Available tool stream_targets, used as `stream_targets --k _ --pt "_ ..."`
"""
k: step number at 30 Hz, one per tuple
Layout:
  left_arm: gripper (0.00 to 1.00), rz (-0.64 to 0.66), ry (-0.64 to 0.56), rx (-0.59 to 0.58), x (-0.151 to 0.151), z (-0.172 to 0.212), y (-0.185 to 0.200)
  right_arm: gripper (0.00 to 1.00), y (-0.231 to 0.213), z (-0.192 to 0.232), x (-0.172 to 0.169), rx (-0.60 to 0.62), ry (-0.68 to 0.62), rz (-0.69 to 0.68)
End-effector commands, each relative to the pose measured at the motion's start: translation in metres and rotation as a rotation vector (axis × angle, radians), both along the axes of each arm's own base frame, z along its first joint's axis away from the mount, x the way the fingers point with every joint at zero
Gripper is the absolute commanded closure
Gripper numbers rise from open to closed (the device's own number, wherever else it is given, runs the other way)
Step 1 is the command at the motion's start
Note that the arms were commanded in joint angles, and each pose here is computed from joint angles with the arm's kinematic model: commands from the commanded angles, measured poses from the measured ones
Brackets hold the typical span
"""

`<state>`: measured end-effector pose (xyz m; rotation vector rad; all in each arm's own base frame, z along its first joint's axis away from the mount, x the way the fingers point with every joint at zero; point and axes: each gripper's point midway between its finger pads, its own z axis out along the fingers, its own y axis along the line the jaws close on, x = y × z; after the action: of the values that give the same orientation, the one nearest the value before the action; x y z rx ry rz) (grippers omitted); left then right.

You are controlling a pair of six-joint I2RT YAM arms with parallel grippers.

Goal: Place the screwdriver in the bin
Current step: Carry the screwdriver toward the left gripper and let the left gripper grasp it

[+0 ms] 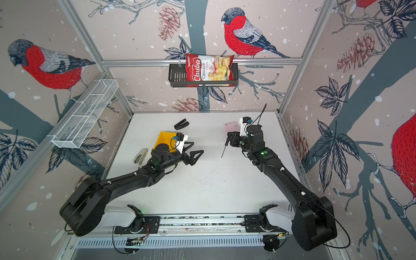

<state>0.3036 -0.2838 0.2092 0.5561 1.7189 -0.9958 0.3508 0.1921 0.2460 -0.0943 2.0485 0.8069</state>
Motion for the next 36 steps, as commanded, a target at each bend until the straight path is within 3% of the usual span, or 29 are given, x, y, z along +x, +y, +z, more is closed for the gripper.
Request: stream_targets --k 1,14,28,36 --pt "0.03 -0.016 0.011 -0.102 0.0 0.024 -0.003 0.99 0.022 0.027 0.002 0.028 -0.098 0.095" --pt "0.07 -0.06 0.032 -0.252 0.001 0.048 -0.002 1.0 0.093 0.051 0.002 0.089 -0.161 0.317" --pt "0.33 -0.148 0.012 -0.285 0.014 0.05 -0.02 1.0 0.133 0.058 -0.015 0.131 -0.169 0.496" --pt "0.56 -0.173 0.008 -0.309 0.015 0.051 -0.025 0.99 0.134 0.056 -0.017 0.124 -0.166 0.509"
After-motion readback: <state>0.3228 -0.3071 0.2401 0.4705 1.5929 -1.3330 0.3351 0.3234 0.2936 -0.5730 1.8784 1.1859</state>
